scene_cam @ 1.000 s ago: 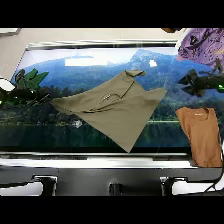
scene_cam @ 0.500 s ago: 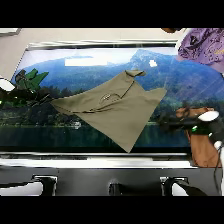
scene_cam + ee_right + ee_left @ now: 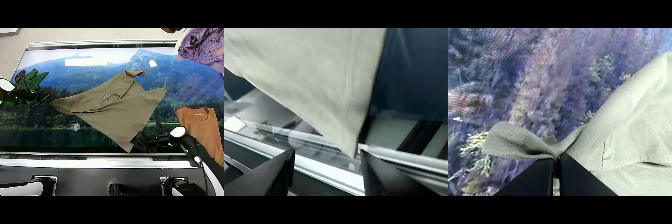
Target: Fold the clothes and pants, and hang the long-sleeved shirts on hangers.
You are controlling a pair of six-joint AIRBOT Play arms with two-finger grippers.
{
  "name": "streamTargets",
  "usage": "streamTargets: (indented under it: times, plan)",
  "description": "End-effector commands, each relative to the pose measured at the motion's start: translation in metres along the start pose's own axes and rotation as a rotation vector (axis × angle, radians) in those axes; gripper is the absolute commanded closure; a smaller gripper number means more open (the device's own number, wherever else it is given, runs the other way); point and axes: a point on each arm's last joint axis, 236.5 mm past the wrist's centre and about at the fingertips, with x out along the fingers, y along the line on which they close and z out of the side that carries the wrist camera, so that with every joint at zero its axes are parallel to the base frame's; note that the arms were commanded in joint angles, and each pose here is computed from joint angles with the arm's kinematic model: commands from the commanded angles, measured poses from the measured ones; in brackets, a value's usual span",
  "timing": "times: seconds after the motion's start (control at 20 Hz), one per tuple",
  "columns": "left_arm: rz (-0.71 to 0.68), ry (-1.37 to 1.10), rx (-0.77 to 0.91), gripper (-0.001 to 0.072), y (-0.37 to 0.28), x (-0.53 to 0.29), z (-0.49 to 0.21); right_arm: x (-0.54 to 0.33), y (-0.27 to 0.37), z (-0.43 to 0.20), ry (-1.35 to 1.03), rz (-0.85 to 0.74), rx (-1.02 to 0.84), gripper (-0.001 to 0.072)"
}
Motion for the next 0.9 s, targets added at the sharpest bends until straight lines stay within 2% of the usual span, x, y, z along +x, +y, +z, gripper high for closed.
streamTargets:
  times: [0.0, 0.45, 0.6, 0.75, 0.8, 0.85]
  plan:
    - [0.001, -0.002, 0.000, 0.0691, 0.001, 0.000, 0.001, 0.004, -0.004, -0.011, 0.032, -0.025, 0.003, 0.0232]
    - [0.003, 0.005, -0.003, 0.0691, 0.002, 0.003, 0.000, 0.029, -0.010, -0.007, 0.000, -0.084, -0.051, 0.0233]
    - [0.003, 0.005, -0.003, 0.0691, 0.002, 0.003, 0.000, 0.039, -0.010, 0.001, -0.025, -0.082, -0.007, 0.0237]
    - [0.003, 0.005, -0.003, 0.0691, 0.002, 0.003, 0.000, 0.039, -0.005, 0.009, -0.059, -0.061, 0.004, 0.0501]
    - [0.002, 0.005, -0.003, 0.0690, 0.002, 0.003, 0.000, 0.039, -0.004, 0.010, -0.064, -0.058, 0.006, 0.0619]
    - [0.002, 0.005, -0.003, 0.0691, 0.002, 0.003, 0.000, 0.038, -0.002, 0.012, -0.072, -0.053, 0.004, 0.0652]
